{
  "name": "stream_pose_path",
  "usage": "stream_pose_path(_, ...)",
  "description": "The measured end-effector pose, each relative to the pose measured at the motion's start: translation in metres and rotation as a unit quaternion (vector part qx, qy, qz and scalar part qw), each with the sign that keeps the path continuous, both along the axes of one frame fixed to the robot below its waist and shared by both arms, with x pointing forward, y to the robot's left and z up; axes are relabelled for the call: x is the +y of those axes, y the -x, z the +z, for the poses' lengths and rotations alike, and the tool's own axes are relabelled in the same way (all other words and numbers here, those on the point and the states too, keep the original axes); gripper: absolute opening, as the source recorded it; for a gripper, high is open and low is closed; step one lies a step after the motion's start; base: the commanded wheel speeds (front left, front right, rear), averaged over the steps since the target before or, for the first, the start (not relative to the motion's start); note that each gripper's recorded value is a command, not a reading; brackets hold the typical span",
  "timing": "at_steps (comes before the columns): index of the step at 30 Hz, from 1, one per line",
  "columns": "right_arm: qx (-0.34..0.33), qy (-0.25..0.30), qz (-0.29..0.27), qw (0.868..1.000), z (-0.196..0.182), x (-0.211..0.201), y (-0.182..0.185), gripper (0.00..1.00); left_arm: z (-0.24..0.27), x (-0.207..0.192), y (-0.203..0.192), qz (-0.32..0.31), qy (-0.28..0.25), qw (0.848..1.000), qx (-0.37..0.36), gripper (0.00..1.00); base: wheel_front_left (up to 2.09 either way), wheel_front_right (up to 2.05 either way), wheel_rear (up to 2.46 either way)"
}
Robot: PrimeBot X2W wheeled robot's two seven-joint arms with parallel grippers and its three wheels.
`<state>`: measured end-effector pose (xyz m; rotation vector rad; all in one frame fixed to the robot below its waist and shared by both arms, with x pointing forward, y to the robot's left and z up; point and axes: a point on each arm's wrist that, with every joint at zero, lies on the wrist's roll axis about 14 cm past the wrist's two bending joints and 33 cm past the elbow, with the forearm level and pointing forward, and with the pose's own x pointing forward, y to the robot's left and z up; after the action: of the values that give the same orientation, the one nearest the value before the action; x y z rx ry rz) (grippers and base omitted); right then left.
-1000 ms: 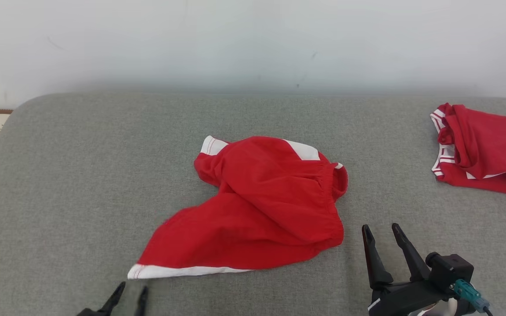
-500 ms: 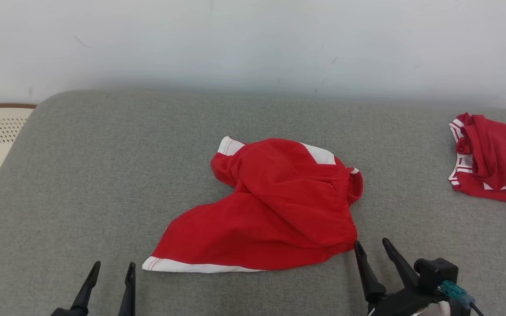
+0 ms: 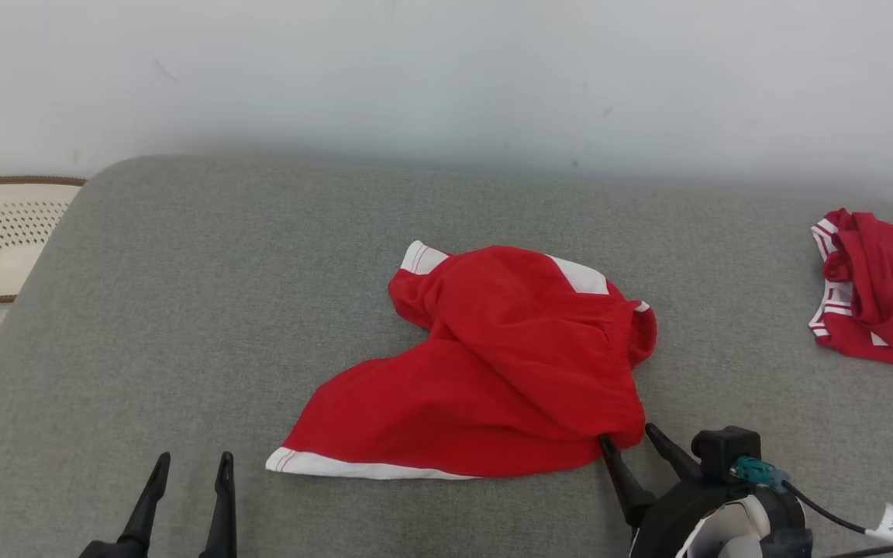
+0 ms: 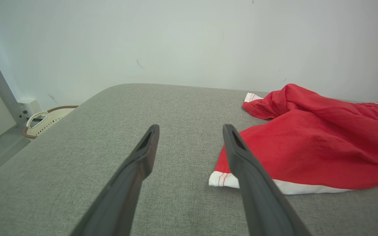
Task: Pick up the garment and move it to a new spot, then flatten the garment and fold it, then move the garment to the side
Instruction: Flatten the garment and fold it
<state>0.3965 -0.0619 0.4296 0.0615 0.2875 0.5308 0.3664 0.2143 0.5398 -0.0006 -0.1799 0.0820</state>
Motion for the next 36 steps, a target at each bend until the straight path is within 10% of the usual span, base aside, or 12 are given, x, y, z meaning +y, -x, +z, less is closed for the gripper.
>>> stream_pose_path(3, 0.014, 0.012, 0.014, 1.000, -0.008, 0.006, -0.001, 1.00, 0.000, 0.004, 0.002, 0.005, 0.001, 1.000, -0.001, 1.00, 0.00, 0.00, 0.00)
stream_pose_path(5, 0.016, 0.012, 0.025, 0.999, -0.008, 0.012, -0.002, 0.10, 0.000, 0.007, 0.004, 0.010, 0.001, 1.000, 0.000, 1.00, 0.00, 0.00, 0.00)
stream_pose_path(6, 0.011, 0.007, 0.027, 1.000, -0.005, 0.015, -0.004, 0.00, 0.000, 0.008, 0.005, 0.013, 0.001, 1.000, 0.000, 1.00, 0.00, 0.00, 0.00)
stream_pose_path(19, -0.058, -0.064, 0.028, 0.996, 0.044, 0.013, -0.002, 0.00, 0.002, 0.012, 0.007, 0.021, 0.005, 1.000, -0.004, 1.00, 0.00, 0.00, 0.00)
stream_pose_path(36, -0.050, -0.026, 0.035, 0.998, 0.059, 0.002, 0.019, 0.00, -0.002, 0.007, 0.006, 0.016, 0.009, 1.000, 0.000, 1.00, 0.00, 0.00, 0.00)
